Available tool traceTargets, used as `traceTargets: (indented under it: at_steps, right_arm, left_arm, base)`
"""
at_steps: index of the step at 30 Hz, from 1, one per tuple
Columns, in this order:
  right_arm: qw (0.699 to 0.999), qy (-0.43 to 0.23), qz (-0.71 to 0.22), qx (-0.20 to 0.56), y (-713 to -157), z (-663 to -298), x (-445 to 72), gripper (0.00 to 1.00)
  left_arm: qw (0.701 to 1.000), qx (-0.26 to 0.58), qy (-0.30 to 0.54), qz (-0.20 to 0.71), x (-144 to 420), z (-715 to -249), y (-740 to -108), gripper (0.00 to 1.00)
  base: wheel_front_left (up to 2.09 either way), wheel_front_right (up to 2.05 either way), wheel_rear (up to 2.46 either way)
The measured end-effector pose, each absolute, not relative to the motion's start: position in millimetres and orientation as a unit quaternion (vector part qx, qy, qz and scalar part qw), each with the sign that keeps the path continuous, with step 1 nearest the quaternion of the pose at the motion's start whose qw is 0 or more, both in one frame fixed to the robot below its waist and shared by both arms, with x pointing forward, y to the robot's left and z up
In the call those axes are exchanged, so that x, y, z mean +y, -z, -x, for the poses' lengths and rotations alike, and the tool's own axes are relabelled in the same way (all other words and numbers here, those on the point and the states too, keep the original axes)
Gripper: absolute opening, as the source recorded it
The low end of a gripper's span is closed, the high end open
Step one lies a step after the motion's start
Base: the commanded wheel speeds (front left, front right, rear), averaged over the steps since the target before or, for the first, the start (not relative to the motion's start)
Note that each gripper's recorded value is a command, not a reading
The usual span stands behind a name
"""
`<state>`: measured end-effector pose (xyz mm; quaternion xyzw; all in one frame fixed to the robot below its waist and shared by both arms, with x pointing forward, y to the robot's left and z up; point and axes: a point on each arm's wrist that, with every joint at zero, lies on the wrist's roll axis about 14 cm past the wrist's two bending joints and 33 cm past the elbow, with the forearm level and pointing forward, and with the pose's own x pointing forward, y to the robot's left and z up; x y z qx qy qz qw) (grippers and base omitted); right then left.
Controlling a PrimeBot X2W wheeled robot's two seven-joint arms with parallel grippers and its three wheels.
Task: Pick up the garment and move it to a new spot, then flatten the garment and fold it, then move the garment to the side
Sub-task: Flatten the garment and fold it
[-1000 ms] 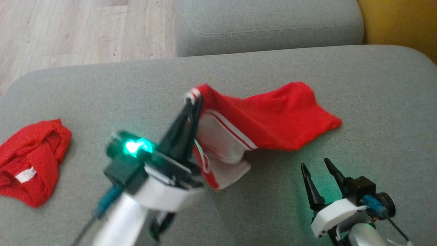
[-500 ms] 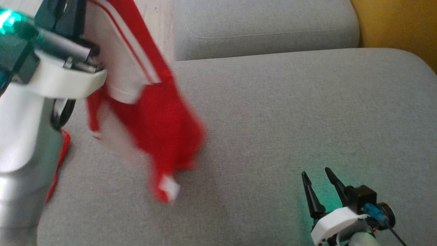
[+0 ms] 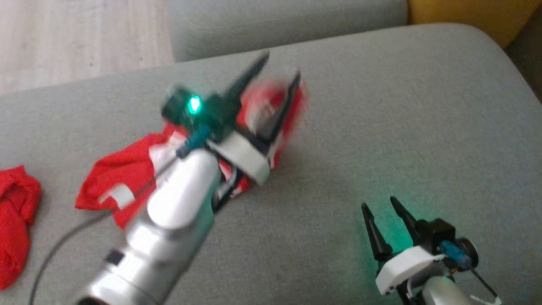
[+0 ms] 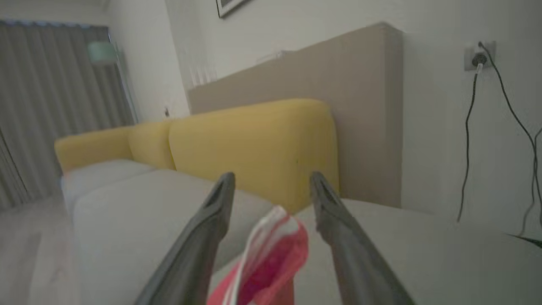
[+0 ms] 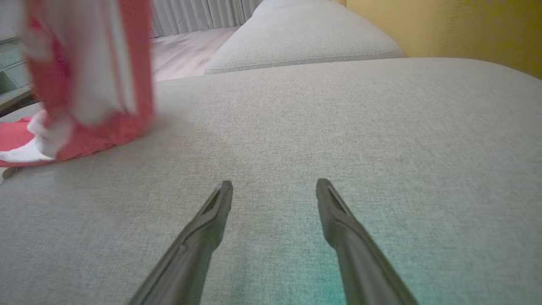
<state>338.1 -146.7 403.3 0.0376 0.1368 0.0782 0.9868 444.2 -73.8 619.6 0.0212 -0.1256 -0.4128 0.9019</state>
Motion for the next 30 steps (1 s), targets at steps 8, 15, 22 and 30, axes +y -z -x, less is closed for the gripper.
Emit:
traceTargets:
  at_steps: [8,15,22,30]
  right_arm:
    - [0.986,-0.074,-0.038,0.142,-400,-350,-150,1.00]
    - [0.980,-0.160,-0.023,0.120,-412,-369,-98,1.00]
    - [0.946,-0.314,0.011,0.076,-439,-385,-4,1.00]
    - [0.896,-0.429,0.053,0.102,-428,-378,65,1.00]
  left_arm:
    - [0.917,0.037,0.396,0.019,-62,-421,-495,1.00]
    - [0.945,0.057,0.315,0.060,-16,-409,-477,1.00]
    - [0.973,0.055,0.204,0.088,51,-392,-468,1.00]
    - [0.989,0.071,0.080,0.104,125,-360,-447,1.00]
  base:
    - [0.00,0.00,0.00]
    - [0.00,0.00,0.00]
    - [0.00,0.00,0.00]
    - [0.00,0.00,0.00]
